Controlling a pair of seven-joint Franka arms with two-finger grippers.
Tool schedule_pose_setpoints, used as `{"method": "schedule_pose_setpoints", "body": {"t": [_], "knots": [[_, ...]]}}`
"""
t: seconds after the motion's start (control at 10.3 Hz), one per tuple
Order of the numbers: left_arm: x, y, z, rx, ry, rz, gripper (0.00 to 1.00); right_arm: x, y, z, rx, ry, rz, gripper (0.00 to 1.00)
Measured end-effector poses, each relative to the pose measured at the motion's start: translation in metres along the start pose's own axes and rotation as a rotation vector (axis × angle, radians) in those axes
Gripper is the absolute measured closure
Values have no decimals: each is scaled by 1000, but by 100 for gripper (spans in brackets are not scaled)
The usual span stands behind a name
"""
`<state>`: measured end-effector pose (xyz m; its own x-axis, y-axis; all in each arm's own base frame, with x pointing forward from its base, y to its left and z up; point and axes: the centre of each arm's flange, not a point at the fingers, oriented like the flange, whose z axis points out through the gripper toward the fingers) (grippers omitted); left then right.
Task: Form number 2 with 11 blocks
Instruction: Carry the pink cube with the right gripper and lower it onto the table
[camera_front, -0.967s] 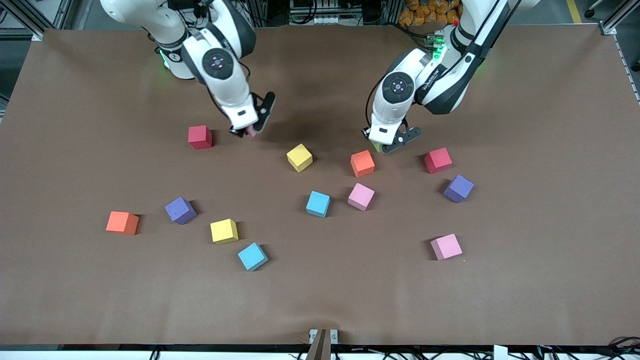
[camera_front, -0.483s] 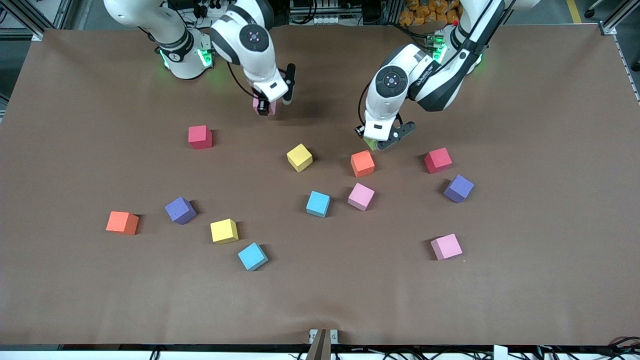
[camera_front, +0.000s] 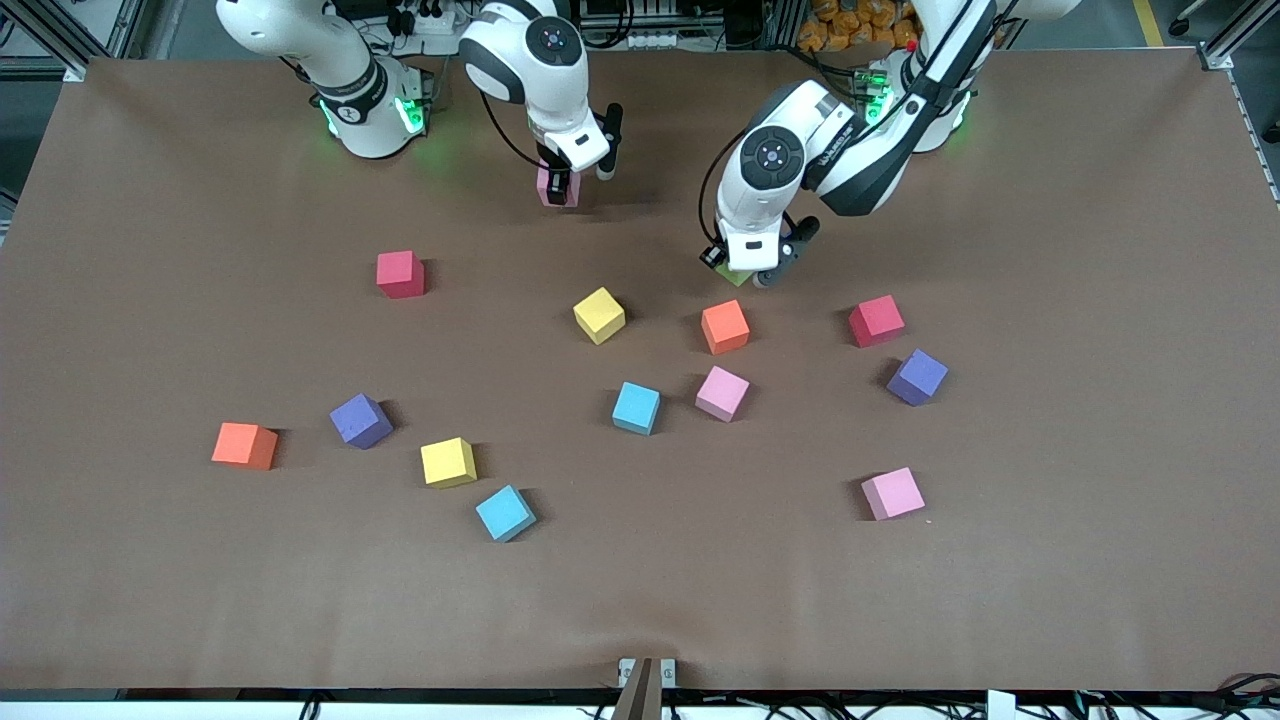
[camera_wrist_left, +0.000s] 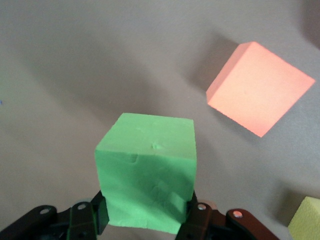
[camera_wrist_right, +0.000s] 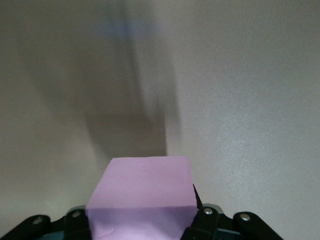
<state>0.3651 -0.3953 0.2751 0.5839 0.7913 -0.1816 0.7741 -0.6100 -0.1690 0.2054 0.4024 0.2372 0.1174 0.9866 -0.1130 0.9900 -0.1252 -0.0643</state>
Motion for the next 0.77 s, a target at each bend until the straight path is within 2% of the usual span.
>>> {"method": "schedule_pose_setpoints", "body": {"t": [0.48, 0.77], "knots": [[-4, 15, -9, -14, -47, -427, 43, 8, -9, 30, -18, -9, 4, 36], [-4, 19, -14, -30, -86, -587, 43, 12, -19, 33, -23, -9, -21, 36]]}}
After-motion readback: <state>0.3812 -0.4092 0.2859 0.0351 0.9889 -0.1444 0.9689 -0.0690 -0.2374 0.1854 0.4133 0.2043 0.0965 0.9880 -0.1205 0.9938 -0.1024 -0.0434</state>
